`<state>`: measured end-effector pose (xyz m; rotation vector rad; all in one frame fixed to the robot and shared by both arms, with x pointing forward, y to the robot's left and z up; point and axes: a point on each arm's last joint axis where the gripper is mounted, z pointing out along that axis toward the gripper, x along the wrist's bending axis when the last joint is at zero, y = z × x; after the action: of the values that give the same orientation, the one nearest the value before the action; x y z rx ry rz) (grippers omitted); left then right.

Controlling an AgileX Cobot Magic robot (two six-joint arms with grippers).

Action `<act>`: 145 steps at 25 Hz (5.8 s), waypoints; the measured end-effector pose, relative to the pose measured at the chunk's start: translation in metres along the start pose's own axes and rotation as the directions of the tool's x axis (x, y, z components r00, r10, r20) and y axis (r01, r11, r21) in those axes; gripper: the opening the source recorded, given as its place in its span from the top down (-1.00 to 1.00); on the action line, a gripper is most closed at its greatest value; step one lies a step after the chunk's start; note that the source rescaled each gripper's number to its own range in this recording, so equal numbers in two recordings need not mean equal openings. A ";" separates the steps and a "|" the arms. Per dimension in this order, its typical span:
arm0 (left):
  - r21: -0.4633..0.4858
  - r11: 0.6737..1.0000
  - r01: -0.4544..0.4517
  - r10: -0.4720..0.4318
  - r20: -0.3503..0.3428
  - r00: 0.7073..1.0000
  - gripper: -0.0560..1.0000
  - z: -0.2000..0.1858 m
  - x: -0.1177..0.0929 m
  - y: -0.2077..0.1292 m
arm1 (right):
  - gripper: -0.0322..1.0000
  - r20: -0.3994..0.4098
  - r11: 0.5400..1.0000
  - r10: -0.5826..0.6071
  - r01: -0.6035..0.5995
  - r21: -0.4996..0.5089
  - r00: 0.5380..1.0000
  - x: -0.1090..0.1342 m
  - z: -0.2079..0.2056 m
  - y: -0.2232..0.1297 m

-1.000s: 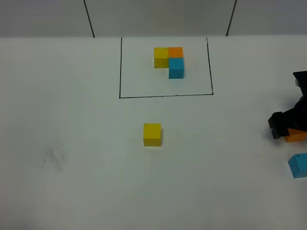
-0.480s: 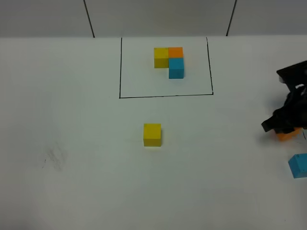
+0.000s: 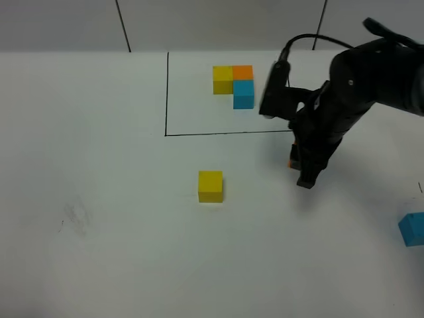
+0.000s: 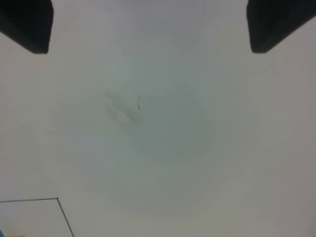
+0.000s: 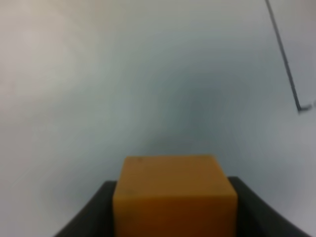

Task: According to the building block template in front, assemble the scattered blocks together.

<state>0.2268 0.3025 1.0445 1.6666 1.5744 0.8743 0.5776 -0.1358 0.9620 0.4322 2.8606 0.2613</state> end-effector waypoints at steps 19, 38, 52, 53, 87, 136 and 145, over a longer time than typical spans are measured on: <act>0.000 1.000 0.000 0.000 0.000 1.000 -0.38 0.000 0.000 0.000 | 0.47 -0.088 0.966 -0.256 0.253 -0.050 0.963 0.037 0.025 0.076; 0.000 1.000 0.000 0.000 0.000 1.000 -0.38 0.000 0.000 0.000 | 0.47 -0.115 0.973 -0.230 0.225 -0.058 0.966 0.040 0.053 0.078; 0.000 1.000 0.000 0.000 0.000 1.000 -0.38 0.000 0.000 0.000 | 0.47 -0.140 0.975 -0.220 0.214 -0.058 0.965 0.042 0.072 0.078; 0.000 1.000 0.000 0.000 0.000 1.000 -0.38 0.000 0.000 0.000 | 0.47 -0.139 0.975 -0.221 0.215 -0.057 0.965 0.042 0.072 0.078; 0.000 1.000 0.000 0.000 0.000 1.000 -0.38 0.000 0.000 0.000 | -0.83 0.188 0.380 0.904 -0.923 0.057 0.383 0.018 -0.067 -0.142; 0.000 1.000 0.000 0.000 0.000 1.000 -0.38 0.000 0.000 0.000 | 0.47 0.064 0.252 0.967 -0.965 -0.074 0.247 0.075 -0.059 -0.145; 0.000 1.000 0.000 0.000 0.000 1.000 -0.38 0.000 0.000 0.000 | 0.47 -0.024 0.216 0.976 -0.975 -0.053 0.217 0.134 -0.047 -0.051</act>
<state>0.2268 0.3025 1.0445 1.6664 1.5745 0.8742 0.4275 -0.1487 0.9692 2.2092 2.0331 0.5193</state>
